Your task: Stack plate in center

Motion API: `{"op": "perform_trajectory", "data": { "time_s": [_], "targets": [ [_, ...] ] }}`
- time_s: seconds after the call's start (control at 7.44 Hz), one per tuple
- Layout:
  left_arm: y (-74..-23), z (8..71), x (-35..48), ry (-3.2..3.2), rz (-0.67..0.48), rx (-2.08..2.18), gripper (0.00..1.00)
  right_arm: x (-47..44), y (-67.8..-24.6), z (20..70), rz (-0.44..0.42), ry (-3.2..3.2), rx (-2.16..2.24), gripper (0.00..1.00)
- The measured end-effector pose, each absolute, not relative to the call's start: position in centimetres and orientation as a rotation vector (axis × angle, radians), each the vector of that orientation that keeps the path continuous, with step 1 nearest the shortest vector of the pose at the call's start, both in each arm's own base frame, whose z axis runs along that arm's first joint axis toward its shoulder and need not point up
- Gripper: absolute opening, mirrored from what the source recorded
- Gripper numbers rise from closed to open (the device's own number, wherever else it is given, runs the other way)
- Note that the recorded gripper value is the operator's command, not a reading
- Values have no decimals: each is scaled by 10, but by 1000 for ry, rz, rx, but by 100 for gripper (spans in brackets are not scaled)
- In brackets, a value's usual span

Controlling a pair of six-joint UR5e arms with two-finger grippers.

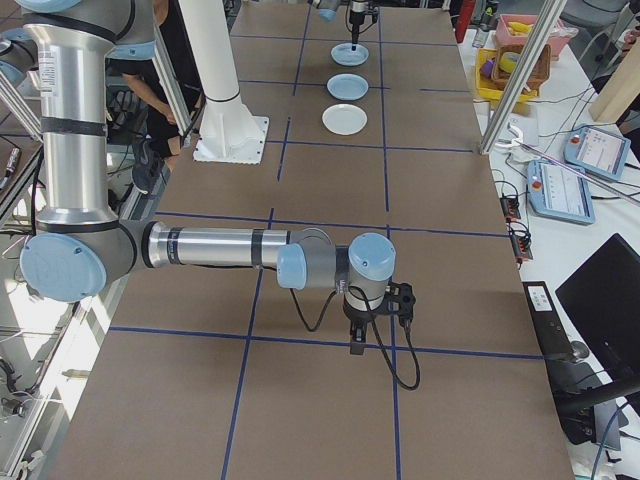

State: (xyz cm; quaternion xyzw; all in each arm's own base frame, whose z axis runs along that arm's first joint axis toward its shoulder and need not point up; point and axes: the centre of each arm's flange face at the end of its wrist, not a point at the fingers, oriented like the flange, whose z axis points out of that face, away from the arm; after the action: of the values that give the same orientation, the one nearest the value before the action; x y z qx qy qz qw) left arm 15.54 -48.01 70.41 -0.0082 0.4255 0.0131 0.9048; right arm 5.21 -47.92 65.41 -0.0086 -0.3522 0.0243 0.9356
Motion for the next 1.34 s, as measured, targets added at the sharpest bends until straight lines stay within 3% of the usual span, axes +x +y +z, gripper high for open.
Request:
{"op": "perform_trajectory", "data": {
  "time_s": [0.13, 0.27, 0.54, 0.67, 1.34],
  "targets": [
    [-479, 706, 155, 877, 28, -20, 60, 52, -479, 654, 50, -720, -18, 100],
    [-478, 709, 155, 875, 27, -24, 51, 52, -479, 654, 50, -720, -18, 100],
    [-477, 714, 154, 872, 25, -32, 11, 52, -479, 654, 50, -721, -18, 100],
    [-477, 714, 154, 874, 26, -30, 0, 52, -479, 654, 50, -721, -18, 100],
    [-465, 694, 147, 929, 43, -16, 0, 52, -479, 654, 50, -721, -18, 100]
  ]
}}
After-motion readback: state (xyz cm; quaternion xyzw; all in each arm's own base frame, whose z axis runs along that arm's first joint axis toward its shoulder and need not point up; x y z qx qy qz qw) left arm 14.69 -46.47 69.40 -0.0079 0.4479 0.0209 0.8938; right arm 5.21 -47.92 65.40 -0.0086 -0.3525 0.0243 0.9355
